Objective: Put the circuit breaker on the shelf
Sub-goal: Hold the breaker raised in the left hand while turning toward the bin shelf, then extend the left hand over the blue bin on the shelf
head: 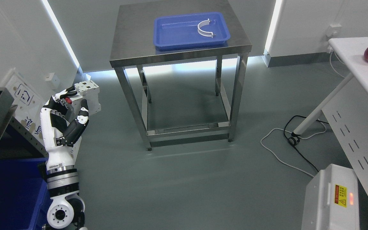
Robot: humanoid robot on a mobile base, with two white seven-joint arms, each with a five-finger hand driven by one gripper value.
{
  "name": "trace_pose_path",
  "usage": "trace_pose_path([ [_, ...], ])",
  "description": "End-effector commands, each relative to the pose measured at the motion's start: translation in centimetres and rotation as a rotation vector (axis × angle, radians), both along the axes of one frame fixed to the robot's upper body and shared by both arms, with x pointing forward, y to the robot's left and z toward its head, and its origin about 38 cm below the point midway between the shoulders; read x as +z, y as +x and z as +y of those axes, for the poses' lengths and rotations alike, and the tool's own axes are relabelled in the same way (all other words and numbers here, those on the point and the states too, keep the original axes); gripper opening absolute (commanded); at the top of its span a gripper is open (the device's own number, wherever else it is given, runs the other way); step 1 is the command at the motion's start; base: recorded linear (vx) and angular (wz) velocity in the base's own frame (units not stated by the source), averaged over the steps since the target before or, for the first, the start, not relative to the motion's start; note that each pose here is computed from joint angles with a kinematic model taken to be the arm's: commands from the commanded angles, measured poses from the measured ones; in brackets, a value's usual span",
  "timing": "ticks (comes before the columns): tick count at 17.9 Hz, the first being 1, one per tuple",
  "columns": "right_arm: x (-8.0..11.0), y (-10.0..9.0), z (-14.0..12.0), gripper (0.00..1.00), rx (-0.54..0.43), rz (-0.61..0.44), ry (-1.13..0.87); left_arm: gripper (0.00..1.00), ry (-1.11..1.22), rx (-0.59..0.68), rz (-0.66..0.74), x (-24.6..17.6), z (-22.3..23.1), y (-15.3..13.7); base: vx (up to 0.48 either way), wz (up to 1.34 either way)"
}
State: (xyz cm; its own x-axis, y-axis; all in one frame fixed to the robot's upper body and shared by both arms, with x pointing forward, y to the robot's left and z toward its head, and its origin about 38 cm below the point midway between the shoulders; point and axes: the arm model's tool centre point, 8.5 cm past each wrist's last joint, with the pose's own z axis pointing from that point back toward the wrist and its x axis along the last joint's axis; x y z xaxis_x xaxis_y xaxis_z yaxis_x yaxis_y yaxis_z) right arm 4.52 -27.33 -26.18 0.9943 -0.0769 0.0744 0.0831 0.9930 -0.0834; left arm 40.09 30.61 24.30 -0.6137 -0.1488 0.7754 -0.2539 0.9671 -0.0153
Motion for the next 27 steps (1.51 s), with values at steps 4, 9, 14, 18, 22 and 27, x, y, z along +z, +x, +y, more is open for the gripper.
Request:
trace_pose_path([
  [4,0.1,-0.5,-1.2,1.0,0.003,-0.029,-0.021,0.02,0.042,-0.026,-0.003,0.2,-0.9,0.1,-0.25,0.24],
  [9,0.1,-0.5,-1.2,1.0,0.003,-0.027,-0.021,0.02,0.069,-0.112,-0.052,1.4,-4.1,0.7,-0.179,0.58],
  [14,0.1,-0.5,-1.2,1.0,0.003,-0.027,-0.021,0.02,0.106,-0.2,-0.221,9.4,-7.8,2.9,-0.155,0.83],
  [18,0.1,-0.5,-1.2,1.0,0.003,-0.027,-0.021,0.03,0.028,-0.1,-0.17,16.1,-5.5,5.0,-0.112,1.2],
  [22,0.1,-0.5,-1.2,1.0,0.002,-0.027,-0.021,0.02,-0.035,-0.054,-0.019,19.7,-4.0,6.5,-0.072,1.22],
  [27,0.1,-0.5,-1.2,1.0,0.002,-0.027,-0.021,0.02,-0.097,-0.037,0.092,25.1,-3.0,7.6,0.002,0.97],
])
